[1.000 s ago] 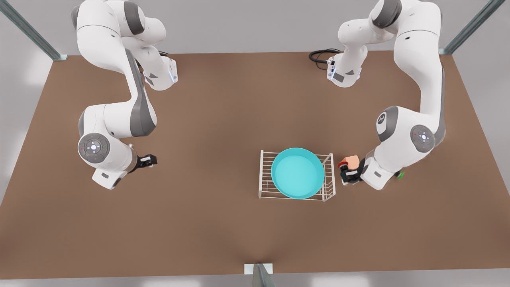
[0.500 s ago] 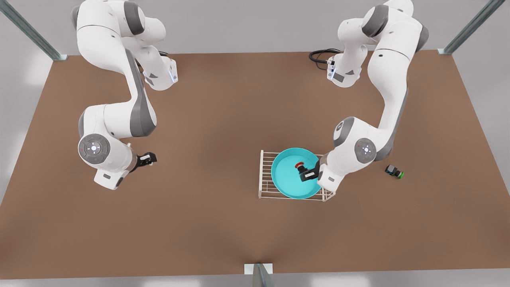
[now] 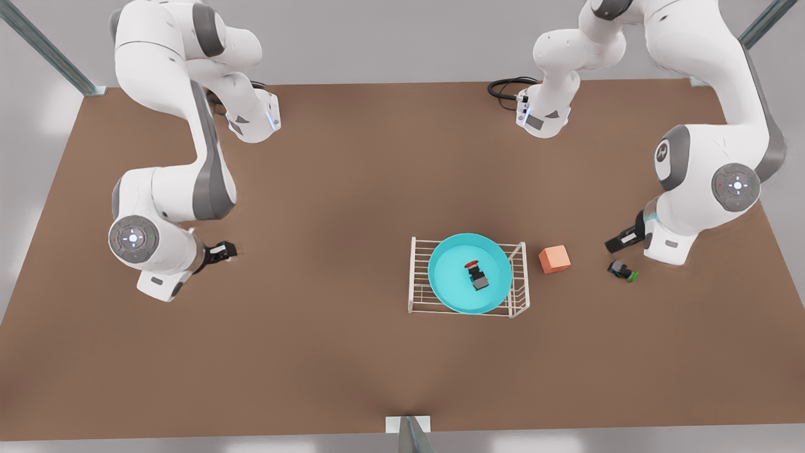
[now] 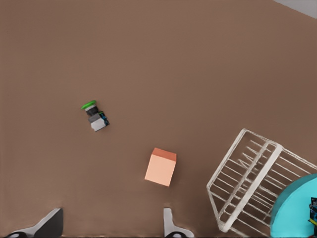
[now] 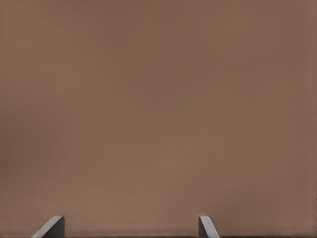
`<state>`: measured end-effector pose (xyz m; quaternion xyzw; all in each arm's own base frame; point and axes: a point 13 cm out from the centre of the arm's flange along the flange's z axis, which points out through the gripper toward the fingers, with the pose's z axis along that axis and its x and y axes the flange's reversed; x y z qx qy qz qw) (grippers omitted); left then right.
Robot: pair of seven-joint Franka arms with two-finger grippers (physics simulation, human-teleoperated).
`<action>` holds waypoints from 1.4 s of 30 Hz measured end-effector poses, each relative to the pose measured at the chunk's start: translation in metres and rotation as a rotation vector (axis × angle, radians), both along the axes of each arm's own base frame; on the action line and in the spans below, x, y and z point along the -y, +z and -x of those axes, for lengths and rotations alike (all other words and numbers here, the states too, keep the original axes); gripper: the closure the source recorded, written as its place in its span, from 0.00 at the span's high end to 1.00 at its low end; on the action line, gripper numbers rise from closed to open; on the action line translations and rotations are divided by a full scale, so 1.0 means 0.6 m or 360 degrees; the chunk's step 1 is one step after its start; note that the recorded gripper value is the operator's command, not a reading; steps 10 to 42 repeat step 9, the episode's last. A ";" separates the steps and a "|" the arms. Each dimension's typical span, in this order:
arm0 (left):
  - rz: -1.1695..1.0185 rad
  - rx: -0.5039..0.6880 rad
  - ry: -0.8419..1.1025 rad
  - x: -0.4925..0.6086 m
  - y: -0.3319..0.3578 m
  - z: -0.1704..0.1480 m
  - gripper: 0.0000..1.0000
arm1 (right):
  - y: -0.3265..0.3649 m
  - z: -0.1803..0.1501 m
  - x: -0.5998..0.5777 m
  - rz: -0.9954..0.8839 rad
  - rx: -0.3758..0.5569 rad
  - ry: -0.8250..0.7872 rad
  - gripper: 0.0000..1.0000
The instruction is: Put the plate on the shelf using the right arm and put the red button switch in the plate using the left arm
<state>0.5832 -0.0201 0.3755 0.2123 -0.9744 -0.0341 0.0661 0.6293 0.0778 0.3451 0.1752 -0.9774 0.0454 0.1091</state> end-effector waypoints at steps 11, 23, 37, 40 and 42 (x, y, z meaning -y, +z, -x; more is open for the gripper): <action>0.0152 0.0121 -0.0301 0.041 0.003 -0.031 1.00 | -0.001 0.011 0.015 0.0011 -0.0051 0.0009 1.00; 0.0152 0.0121 -0.0301 0.041 0.003 -0.031 1.00 | -0.001 0.011 0.015 0.0011 -0.0051 0.0009 1.00; 0.0152 0.0121 -0.0301 0.041 0.003 -0.031 1.00 | -0.001 0.011 0.015 0.0011 -0.0051 0.0009 1.00; 0.0152 0.0121 -0.0301 0.041 0.003 -0.031 1.00 | -0.001 0.011 0.015 0.0011 -0.0051 0.0009 1.00; 0.0152 0.0121 -0.0301 0.041 0.003 -0.031 1.00 | -0.001 0.011 0.015 0.0011 -0.0051 0.0009 1.00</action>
